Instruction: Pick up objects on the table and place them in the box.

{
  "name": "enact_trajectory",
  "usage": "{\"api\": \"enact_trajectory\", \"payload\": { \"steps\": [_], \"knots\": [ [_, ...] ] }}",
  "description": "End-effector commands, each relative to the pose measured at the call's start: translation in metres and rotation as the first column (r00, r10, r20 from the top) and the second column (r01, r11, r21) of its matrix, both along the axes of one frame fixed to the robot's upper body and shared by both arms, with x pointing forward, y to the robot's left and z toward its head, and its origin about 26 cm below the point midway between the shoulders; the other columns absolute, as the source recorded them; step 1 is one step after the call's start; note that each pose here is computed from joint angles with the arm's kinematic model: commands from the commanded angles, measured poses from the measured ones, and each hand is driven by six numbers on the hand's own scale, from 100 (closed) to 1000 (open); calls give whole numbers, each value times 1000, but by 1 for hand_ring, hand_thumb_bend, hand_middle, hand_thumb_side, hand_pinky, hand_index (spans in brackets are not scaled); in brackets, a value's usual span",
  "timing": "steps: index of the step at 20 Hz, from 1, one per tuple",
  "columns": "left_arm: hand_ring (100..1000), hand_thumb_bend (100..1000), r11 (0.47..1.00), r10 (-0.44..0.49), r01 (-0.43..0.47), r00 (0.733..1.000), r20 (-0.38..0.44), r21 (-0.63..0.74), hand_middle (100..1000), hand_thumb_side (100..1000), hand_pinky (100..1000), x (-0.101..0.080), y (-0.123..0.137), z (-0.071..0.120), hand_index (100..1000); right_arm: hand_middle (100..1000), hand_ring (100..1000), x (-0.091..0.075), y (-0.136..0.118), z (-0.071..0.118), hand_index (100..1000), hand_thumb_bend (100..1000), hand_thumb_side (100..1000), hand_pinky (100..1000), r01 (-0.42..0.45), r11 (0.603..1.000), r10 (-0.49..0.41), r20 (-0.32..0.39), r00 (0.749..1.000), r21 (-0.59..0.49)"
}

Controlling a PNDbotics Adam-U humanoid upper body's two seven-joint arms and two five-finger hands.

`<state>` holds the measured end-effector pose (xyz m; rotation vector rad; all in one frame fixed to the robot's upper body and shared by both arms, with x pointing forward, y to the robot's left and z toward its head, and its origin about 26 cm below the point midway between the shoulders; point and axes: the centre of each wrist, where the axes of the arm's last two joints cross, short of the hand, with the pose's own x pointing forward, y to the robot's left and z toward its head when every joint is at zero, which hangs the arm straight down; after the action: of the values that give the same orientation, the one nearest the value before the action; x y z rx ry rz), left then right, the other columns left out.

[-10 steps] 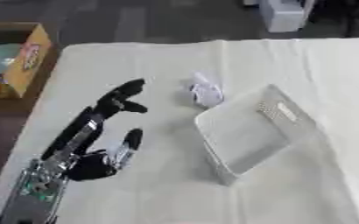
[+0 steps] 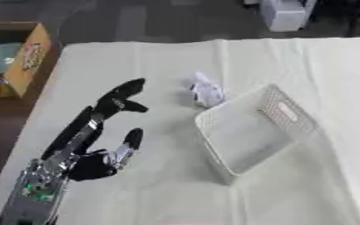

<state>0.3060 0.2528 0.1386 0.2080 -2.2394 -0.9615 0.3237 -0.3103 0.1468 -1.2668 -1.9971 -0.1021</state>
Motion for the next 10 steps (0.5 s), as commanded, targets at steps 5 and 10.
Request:
{"api": "enact_trajectory", "payload": {
  "steps": [5,10],
  "knots": [
    [776,100,1000,-17,17,998,67,7,974,613,806,3,-2,16,981,626,405,-2,-4,8,749,100,835,326,6,1000,-6,25,1000,-20],
    [788,100,995,-96,85,971,218,56,951,563,833,20,-7,51,870,626,407,-3,-2,5,748,100,832,328,5,999,-4,20,1000,-37]
  ]
}}
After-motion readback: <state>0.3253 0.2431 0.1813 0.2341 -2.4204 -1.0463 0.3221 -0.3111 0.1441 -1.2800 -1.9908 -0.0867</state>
